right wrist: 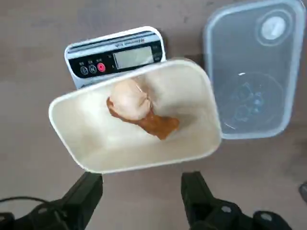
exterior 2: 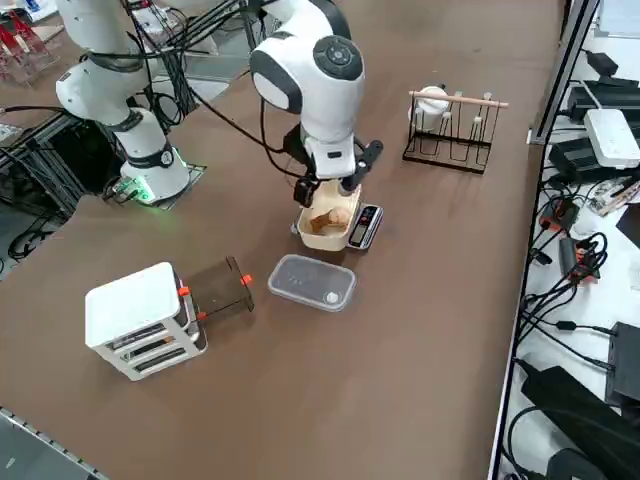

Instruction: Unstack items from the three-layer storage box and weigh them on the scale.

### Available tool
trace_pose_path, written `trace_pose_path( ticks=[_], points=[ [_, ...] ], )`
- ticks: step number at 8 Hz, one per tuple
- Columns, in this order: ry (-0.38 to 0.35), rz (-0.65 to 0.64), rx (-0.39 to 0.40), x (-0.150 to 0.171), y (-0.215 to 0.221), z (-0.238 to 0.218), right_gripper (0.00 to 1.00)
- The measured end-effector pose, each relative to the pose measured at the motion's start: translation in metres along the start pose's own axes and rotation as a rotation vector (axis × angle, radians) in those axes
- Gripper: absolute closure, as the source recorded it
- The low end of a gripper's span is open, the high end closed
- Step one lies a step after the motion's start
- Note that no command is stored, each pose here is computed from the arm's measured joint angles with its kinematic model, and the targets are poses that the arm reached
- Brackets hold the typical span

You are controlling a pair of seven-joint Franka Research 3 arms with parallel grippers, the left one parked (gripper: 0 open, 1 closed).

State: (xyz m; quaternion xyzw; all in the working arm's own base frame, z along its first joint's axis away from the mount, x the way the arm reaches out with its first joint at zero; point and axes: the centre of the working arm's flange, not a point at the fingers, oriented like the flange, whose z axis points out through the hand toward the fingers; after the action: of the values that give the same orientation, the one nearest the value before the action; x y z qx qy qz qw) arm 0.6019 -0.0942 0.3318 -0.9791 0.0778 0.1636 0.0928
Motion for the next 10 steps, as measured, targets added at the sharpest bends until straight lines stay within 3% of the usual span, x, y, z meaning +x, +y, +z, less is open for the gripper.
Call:
trace_pose_path(
  ticks=[1,3,6,7,10],
  points=[
    [-0.013,-0.040,-0.016,-0.004,0.008,-0.004,0.03],
    [-0.067,-0.209,-0.135,-0.015,0.047,-0.013,0.20],
    [-0.147,-0.501,-0.275,-0.023,0.107,-0.023,0.84],
    [-0.160,-0.597,-0.298,-0.021,0.127,-0.021,0.96],
    [-0.142,-0.759,-0.310,-0.014,0.177,0.019,0.99]
  ],
)
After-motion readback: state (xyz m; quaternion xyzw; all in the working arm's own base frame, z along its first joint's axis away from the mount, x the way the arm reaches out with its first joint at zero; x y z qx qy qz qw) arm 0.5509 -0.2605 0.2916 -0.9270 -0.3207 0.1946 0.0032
